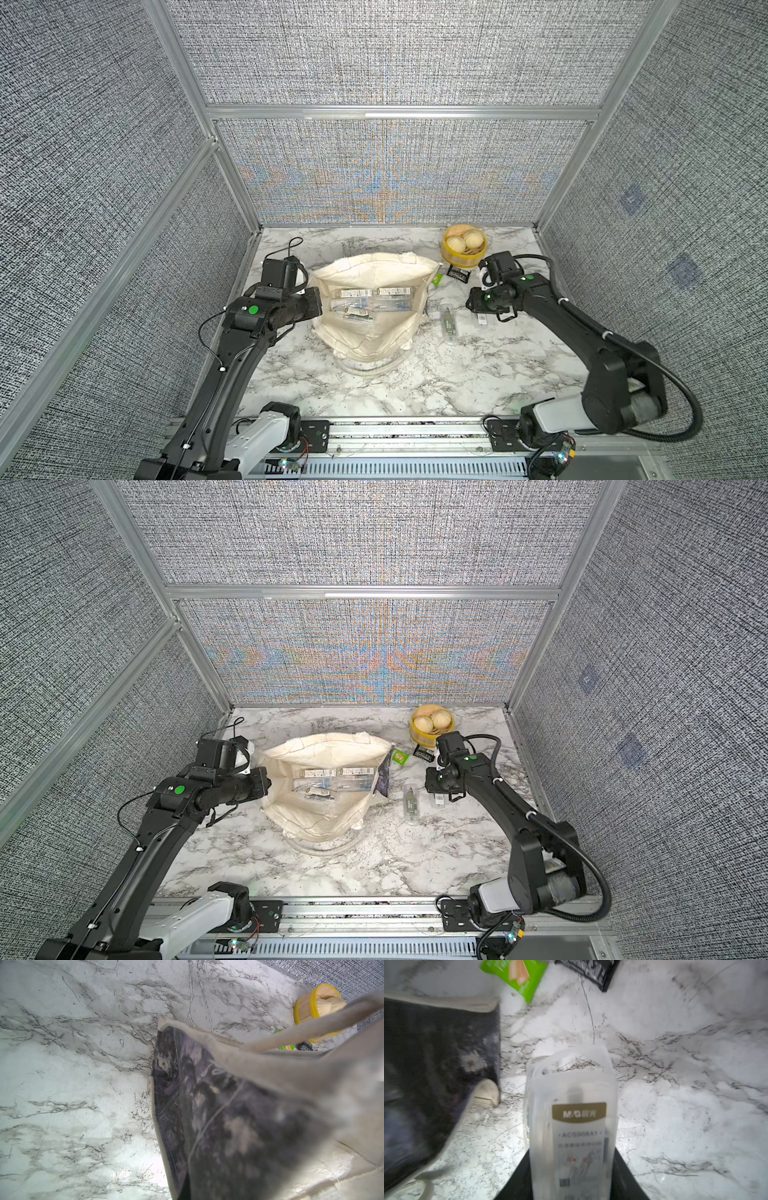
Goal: Take out the compass set from the canvas bag
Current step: Place the compass set at the center of the board, then pick up the compass set from the canvas bag.
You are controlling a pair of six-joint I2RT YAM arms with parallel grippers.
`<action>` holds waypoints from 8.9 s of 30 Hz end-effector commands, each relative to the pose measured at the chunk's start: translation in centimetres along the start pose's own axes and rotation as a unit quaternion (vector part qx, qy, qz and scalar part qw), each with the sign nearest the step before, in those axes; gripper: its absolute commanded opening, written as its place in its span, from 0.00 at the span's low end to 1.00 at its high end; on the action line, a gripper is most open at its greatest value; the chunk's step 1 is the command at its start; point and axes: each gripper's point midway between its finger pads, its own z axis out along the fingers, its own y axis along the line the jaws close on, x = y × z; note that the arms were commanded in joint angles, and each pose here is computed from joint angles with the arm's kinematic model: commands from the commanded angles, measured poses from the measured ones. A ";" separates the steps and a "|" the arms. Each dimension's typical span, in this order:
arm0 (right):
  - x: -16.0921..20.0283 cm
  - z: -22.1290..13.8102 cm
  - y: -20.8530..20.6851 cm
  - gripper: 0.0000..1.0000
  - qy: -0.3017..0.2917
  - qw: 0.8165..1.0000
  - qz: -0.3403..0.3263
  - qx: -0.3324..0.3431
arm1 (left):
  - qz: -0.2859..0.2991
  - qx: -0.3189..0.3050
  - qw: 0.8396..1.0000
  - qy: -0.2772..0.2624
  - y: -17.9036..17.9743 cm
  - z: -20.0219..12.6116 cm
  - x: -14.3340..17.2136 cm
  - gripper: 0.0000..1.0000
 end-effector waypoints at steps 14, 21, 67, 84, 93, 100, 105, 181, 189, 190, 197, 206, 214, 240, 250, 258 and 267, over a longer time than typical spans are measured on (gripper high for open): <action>0.7 6.2 -0.3 0.27 0.061 0.998 0.011 0.003 | 0.010 0.001 1.000 -0.016 0.0 -0.2 -0.5 0.00; 1.0 7.1 -0.5 0.30 0.080 0.997 0.003 0.010 | 0.011 0.001 1.000 -0.018 0.0 -0.3 -0.5 0.00; 2.8 7.0 -0.9 0.57 0.092 0.995 0.004 0.050 | 0.031 -0.019 0.999 -0.019 0.4 -0.2 -1.2 0.00; 2.2 4.4 0.2 0.58 0.066 0.996 -0.018 0.055 | 0.044 -0.005 0.999 -0.025 -0.4 -1.0 -1.7 0.00; 2.2 4.5 0.2 0.59 0.067 0.996 -0.023 0.058 | 0.040 0.005 0.999 -0.021 -0.5 -0.7 -1.2 0.00; 2.4 6.0 0.1 0.58 0.077 0.995 -0.024 0.061 | 0.038 0.007 0.999 -0.019 -0.5 -0.5 -1.0 0.00; 2.8 6.6 0.0 0.57 0.084 0.994 -0.021 0.062 | 0.039 0.004 0.999 -0.022 -0.4 -0.7 -1.1 0.00; 2.0 6.9 37.6 0.42 -0.129 0.682 -0.706 -0.140 | 0.009 0.007 1.000 -0.011 1.0 -1.6 2.9 0.00; -0.3 11.0 37.2 0.60 -0.127 0.694 -0.702 -0.095 | 0.009 0.007 1.000 -0.007 1.0 -1.5 3.2 0.00; -0.5 11.4 37.2 0.61 -0.126 0.697 -0.700 -0.092 | 0.010 0.007 1.000 -0.007 1.1 -1.5 3.2 0.00; -0.2 15.0 35.9 0.63 -0.066 0.743 -0.661 -0.081 | 0.019 -0.001 1.000 -0.012 1.3 -1.6 3.0 0.00; 2.9 16.0 33.9 0.61 0.012 0.800 -0.592 -0.095 | 0.019 0.002 1.000 -0.018 0.9 -1.4 1.9 0.00; 4.4 14.2 32.2 0.57 0.075 0.845 -0.522 -0.089 | 0.013 0.004 1.000 -0.015 0.8 -0.6 1.9 0.00; 4.2 9.6 34.7 0.37 0.060 0.920 -0.349 -0.166 | -0.022 0.010 1.000 -0.001 1.6 0.2 4.4 0.00; 2.8 6.4 34.6 0.35 0.032 0.922 -0.357 -0.144 | -0.020 0.011 1.000 -0.001 1.4 0.4 4.0 0.00; 2.9 0.6 33.5 0.36 0.012 0.914 -0.382 -0.139 | -0.016 0.008 1.000 -0.009 1.3 0.3 3.2 0.00; 5.6 -8.3 33.6 0.35 0.002 0.886 -0.419 -0.198 | -0.006 0.007 1.000 -0.027 0.7 -0.1 1.2 0.00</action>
